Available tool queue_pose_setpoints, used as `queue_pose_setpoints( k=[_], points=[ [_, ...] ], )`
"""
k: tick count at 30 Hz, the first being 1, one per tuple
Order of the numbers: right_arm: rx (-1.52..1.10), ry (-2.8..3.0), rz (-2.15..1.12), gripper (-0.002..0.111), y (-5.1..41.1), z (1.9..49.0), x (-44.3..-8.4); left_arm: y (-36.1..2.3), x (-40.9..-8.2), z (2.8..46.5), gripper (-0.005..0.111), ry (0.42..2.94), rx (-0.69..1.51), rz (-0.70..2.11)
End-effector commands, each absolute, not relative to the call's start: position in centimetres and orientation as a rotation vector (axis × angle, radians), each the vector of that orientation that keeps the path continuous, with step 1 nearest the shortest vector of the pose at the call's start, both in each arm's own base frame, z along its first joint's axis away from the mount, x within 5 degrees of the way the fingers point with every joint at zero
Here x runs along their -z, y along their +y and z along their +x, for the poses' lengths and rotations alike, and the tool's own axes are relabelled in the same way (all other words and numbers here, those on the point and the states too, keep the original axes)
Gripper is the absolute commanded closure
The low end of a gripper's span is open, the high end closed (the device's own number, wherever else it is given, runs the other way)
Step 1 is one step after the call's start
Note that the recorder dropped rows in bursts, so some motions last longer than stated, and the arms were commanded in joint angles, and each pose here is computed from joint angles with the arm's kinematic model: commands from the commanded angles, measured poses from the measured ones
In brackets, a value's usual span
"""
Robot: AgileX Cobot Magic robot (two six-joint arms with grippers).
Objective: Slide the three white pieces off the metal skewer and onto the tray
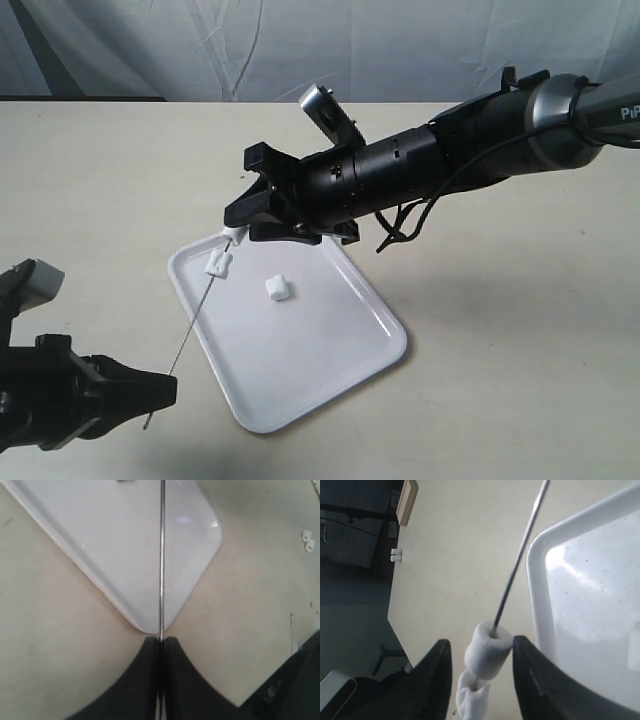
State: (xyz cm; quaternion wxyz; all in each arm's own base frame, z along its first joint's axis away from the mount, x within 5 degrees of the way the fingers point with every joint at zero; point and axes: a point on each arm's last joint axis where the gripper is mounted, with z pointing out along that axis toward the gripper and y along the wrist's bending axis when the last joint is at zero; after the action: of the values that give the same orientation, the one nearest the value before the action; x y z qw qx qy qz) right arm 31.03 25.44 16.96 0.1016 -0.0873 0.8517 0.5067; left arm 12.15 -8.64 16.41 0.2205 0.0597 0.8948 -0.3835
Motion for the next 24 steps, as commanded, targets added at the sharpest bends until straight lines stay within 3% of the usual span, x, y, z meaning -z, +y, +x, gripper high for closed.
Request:
queue_pose_setpoints(
  k=[1, 16, 21, 24],
  points=[
    [-1.484, 2.507, -0.231, 0.069, 25.28, 31.15, -17.11, -9.01, -16.78, 12.11, 0.107, 2.431, 1.121, 0.181],
    [-1.519, 2.5, -0.216, 0.07, 25.37, 31.1, -17.29, -8.96, -16.75, 12.19, 0.107, 2.429, 1.108, 0.179],
    [-1.528, 2.499, -0.218, 0.089, 25.4, 31.06, -17.33, -8.96, -16.75, 12.19, 0.107, 2.429, 1.108, 0.179],
    [-1.538, 2.493, -0.201, 0.092, 25.42, 31.11, -17.39, -8.89, -16.7, 12.24, 0.107, 2.43, 1.092, 0.181]
  ],
)
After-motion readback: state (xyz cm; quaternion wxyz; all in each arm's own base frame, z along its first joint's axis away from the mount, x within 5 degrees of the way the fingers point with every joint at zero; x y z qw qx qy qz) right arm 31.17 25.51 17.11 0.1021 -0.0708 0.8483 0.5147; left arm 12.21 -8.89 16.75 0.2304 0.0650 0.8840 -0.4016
